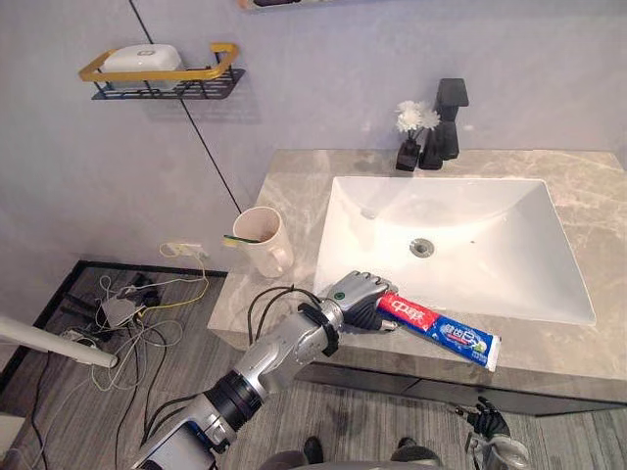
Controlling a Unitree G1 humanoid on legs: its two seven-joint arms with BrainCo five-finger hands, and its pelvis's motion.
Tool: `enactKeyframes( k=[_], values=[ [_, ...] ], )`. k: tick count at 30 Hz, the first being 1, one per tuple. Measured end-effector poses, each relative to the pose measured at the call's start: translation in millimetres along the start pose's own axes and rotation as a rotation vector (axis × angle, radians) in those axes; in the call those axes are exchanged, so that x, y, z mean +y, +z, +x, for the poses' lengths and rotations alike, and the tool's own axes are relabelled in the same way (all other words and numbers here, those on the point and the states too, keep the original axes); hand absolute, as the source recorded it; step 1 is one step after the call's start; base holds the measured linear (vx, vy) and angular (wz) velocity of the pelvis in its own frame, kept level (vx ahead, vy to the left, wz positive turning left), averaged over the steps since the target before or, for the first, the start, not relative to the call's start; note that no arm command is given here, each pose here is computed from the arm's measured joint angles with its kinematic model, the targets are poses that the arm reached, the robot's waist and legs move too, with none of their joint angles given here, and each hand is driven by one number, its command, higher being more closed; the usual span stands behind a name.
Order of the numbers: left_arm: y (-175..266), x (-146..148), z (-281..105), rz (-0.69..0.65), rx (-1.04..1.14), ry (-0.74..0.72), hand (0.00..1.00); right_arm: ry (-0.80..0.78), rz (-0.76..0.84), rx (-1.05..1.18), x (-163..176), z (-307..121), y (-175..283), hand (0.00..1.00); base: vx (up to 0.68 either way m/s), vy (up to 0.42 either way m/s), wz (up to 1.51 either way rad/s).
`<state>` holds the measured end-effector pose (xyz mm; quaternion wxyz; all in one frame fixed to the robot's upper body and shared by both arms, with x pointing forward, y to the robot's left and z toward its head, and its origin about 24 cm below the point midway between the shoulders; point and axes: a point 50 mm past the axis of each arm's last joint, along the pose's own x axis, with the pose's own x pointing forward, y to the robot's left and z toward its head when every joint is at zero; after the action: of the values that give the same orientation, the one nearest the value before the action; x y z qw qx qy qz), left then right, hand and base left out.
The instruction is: Organize washtable
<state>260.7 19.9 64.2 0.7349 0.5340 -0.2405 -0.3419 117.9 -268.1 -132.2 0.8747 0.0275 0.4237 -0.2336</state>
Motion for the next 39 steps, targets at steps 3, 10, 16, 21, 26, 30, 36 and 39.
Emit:
enactKeyframes(
  k=[3,10,16,21,26,30,36,39],
  values=[
    [0,0,0,-0.019,-0.004,0.003,1.0,0.0,0.0,0.002,0,0,-1,0.0,0.02,0.004,0.0],
    [-3,2,-1,-0.024,0.015,0.012,1.0,0.021,-0.014,-0.023,5,0,5,0.0,0.0,0.0,0.0],
    [-7,3,-4,-0.041,0.034,0.019,1.0,0.02,-0.014,-0.021,4,0,4,0.0,0.0,0.0,0.0],
    [-10,5,-10,-0.076,0.053,0.042,1.0,0.015,-0.01,-0.018,3,-1,3,0.0,0.0,0.002,-0.03],
    [-15,11,-28,-0.188,0.093,0.123,1.0,0.0,0.022,0.008,2,-4,-8,0.0,0.0,0.008,-0.05],
    [-5,32,-36,-0.23,0.053,0.244,1.0,-0.03,0.076,0.048,-3,-10,-24,0.0,-0.01,0.006,-0.03],
    [11,68,-53,-0.288,-0.018,0.481,1.0,-0.05,0.153,0.083,-2,-17,-39,0.0,0.0,0.009,-0.11],
    [15,75,-61,-0.321,-0.028,0.549,1.0,-0.055,0.165,0.079,-1,-17,-40,0.0,-0.02,0.012,-0.22]
  ],
)
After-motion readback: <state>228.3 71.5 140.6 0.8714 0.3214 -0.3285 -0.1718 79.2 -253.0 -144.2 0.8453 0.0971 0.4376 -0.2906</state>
